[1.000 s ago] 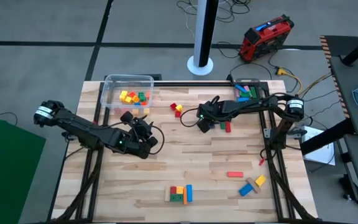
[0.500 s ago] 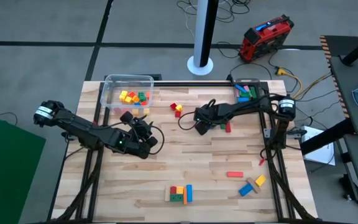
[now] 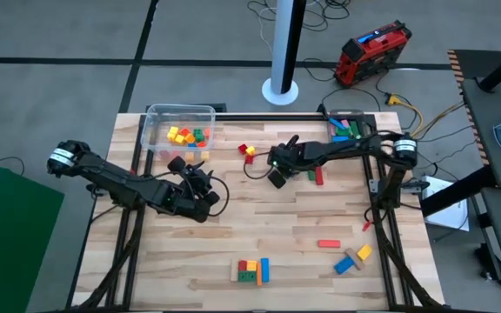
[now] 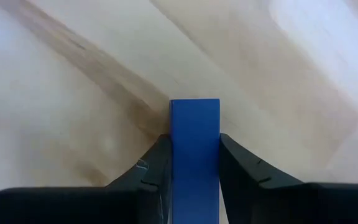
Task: Sort blocks by size
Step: Put the blue rectangular wooden block into the black bin
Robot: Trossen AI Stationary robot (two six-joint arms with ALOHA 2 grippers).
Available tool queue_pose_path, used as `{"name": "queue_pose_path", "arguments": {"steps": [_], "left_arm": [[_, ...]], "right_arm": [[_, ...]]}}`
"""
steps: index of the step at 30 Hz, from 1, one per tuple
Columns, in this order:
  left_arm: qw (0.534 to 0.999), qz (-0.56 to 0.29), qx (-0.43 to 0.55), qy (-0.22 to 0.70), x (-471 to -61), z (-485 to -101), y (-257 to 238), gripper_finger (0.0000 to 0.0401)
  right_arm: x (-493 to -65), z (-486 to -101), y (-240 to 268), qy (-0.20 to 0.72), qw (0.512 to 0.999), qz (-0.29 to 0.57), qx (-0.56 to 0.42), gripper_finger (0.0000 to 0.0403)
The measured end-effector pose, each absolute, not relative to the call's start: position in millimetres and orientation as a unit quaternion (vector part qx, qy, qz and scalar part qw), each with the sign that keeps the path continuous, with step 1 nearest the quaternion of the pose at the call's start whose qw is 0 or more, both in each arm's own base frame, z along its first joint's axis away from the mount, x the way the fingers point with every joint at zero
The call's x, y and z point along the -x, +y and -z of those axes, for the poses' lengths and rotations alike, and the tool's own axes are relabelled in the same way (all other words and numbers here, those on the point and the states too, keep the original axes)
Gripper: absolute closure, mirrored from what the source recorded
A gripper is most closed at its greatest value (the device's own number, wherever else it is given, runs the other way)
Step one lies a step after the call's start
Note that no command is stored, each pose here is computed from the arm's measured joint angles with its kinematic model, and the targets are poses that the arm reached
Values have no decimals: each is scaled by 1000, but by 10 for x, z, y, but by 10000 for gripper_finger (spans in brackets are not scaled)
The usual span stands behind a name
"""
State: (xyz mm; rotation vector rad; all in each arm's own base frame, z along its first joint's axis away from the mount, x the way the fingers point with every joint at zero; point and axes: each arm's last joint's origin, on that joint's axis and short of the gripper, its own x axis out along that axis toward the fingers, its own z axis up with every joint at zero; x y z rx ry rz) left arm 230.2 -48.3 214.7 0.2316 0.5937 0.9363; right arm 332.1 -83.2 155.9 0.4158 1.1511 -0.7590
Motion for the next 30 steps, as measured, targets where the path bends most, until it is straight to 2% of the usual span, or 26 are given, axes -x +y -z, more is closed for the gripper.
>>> {"name": "queue_pose_path", "arguments": {"steps": [4, 10, 16, 21, 23, 26, 30], "left_arm": [[843, -443, -112, 283, -2291, -2123, -480, 243], [843, -443, -111, 283, -2291, -2118, -479, 243], [843, -443, -112, 284, -2287, -2110, -478, 243], [843, -443, -112, 284, -2287, -2109, -478, 243], [843, -443, -112, 284, -2287, -2109, -478, 243], [844, -441, -110, 286, -2288, -2108, -479, 243], [845, -441, -107, 284, -2292, -2110, -481, 243]], "right_arm": [[-3289, -1973, -924, 520, 754, 362, -172, 315], [-2977, -2500, -1138, 514, 701, 477, -131, 315], [-2545, -2589, -1441, 503, 605, 602, -134, 315], [-2311, -2425, -1715, 495, 537, 672, -122, 314], [-2250, -2370, -1796, 504, 521, 674, -143, 285], [-2208, -2327, -1824, 511, 512, 672, -159, 202], [-2318, -2352, -1658, 503, 540, 654, -167, 109]]}}
